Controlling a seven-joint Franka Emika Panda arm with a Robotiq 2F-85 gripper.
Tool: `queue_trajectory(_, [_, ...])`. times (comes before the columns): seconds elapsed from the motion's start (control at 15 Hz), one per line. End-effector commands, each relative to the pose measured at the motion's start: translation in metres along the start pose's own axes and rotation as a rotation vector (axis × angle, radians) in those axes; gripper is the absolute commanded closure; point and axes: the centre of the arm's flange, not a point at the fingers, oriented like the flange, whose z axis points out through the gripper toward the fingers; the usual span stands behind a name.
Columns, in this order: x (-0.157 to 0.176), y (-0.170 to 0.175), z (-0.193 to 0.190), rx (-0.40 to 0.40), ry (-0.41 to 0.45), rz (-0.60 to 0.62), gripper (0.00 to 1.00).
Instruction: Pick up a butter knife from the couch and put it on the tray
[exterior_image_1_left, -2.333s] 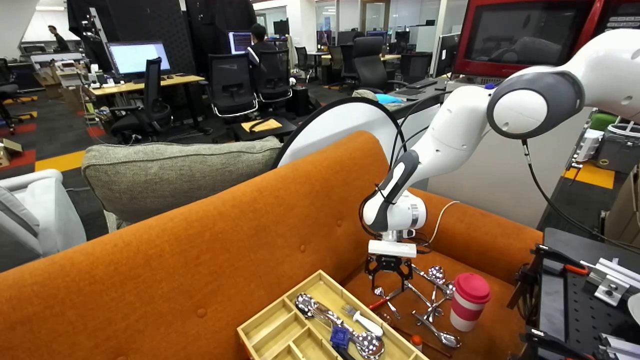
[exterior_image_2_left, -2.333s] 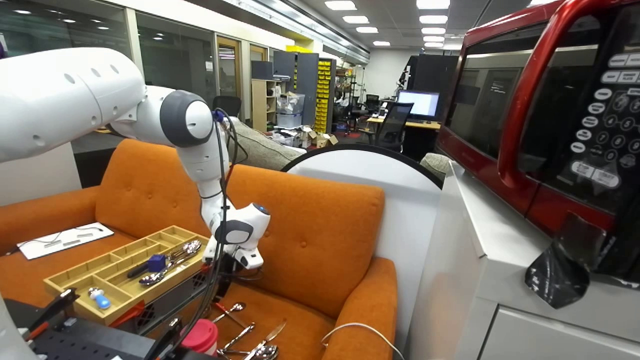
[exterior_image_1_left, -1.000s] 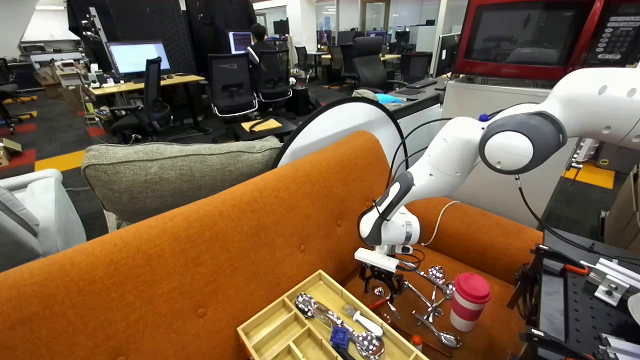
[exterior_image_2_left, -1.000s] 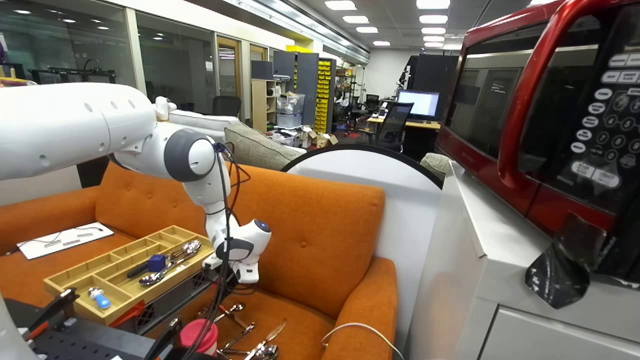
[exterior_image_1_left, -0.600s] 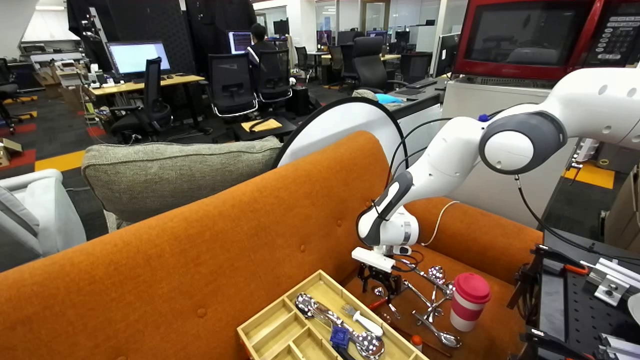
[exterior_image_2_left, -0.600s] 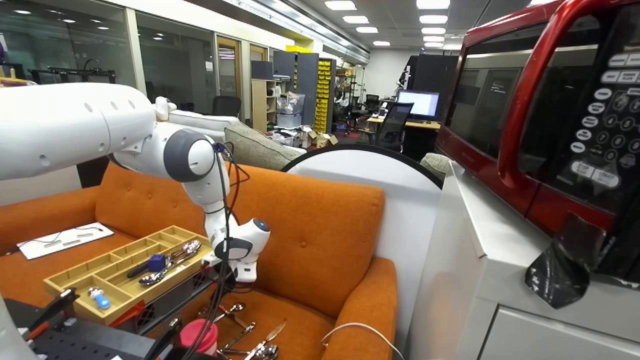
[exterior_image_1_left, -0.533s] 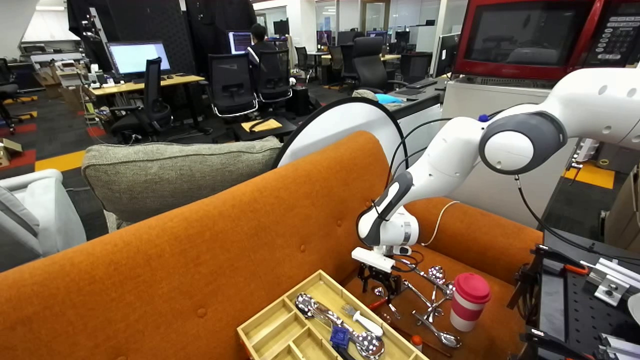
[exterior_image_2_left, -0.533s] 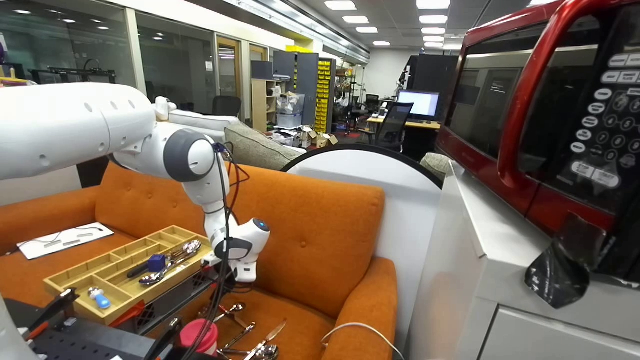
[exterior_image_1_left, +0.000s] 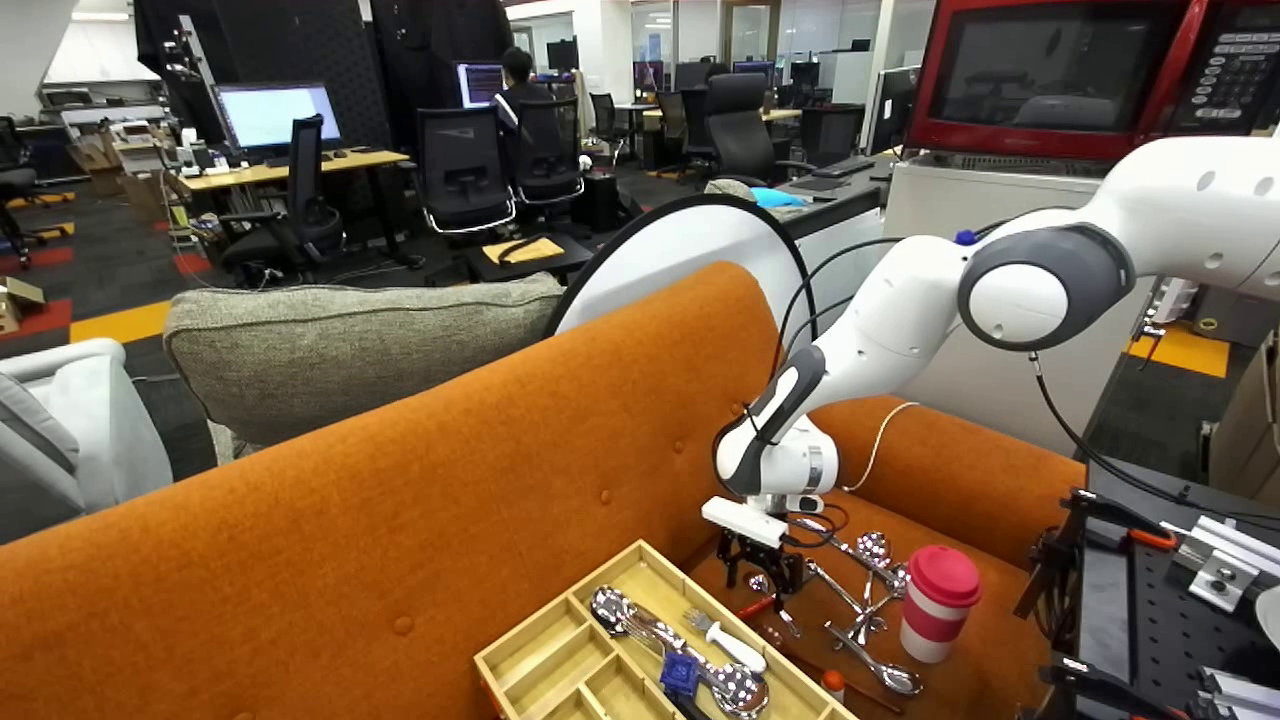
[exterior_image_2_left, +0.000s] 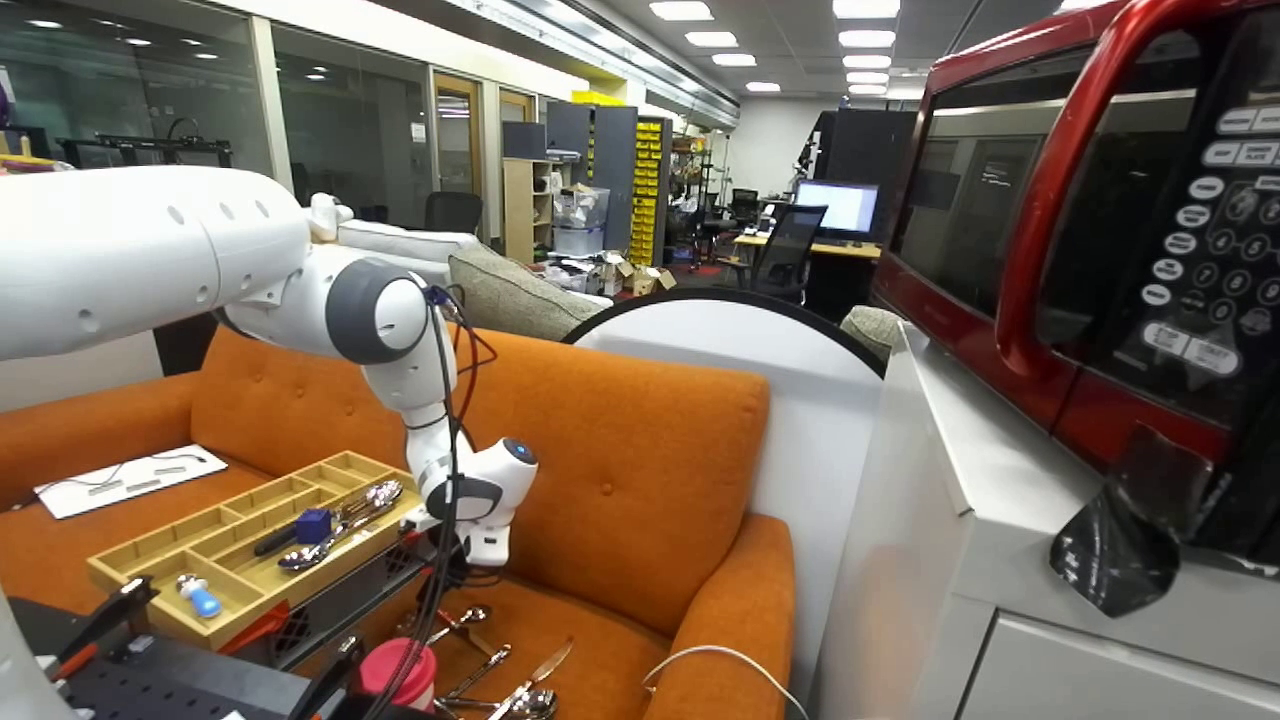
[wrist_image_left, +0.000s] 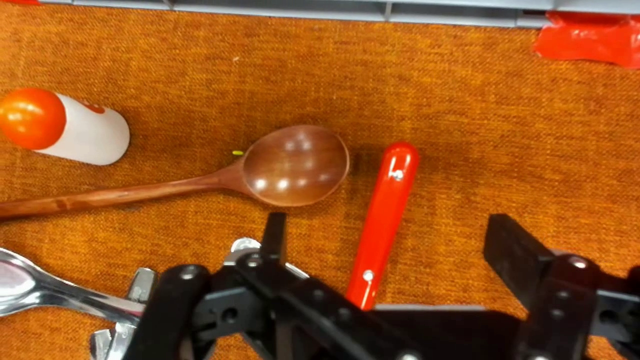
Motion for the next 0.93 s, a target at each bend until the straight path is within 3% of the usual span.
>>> queue_trajectory(0.0, [0.015, -0.021, 0.035, 0.001, 0.028, 0.038, 0.00])
queue_trajectory(0.73, [0.027, -0.023, 0.062, -0.031, 0.029, 0.104, 0.02])
queue_trajectory(0.87, [0.029, -0.029, 0.063, -0.029, 0.035, 0.111, 0.27])
